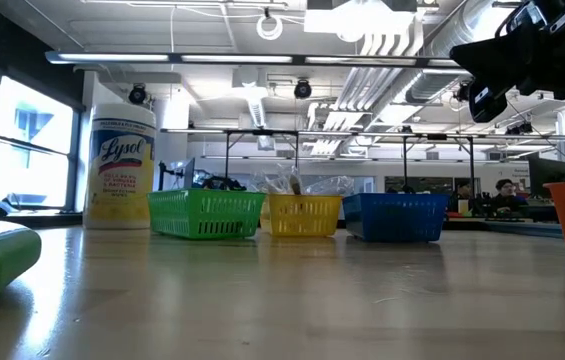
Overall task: Pick & Place Travel size toiletries
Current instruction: Put the green shampoo into the blue basket
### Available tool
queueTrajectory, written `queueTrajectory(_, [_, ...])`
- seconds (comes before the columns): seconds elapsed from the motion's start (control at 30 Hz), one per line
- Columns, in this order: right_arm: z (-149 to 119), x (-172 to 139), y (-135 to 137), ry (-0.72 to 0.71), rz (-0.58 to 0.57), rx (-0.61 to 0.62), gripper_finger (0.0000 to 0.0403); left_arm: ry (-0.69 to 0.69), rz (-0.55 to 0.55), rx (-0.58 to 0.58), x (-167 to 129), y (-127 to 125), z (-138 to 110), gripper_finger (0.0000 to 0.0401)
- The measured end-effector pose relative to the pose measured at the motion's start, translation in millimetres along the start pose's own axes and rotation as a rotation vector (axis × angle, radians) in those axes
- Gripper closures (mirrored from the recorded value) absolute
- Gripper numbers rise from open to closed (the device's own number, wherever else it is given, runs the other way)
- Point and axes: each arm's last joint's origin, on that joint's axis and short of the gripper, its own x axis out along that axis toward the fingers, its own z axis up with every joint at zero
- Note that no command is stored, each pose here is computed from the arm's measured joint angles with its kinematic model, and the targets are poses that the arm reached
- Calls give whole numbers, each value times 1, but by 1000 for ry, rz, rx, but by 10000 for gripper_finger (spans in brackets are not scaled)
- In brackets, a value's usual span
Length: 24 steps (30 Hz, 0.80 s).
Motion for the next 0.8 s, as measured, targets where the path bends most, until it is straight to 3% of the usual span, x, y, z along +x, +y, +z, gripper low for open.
queueTrajectory(0.17, [0,0,0,-3,0,0,401,-165,48,-251,-26,-40,-19,400])
queueTrajectory(0.3, [1,0,0,-9,1,0,401,-257,222,-402,-21,-69,-62,401])
queueTrajectory(0.43, [1,0,0,-14,3,0,401,-370,351,-508,2,-90,-115,401])
queueTrajectory(0.63, [1,0,0,-15,-7,0,401,-540,434,-498,31,-112,-172,401])
queueTrajectory(0.8, [1,0,-1,-10,-22,0,401,-524,523,-479,36,-120,-199,401])
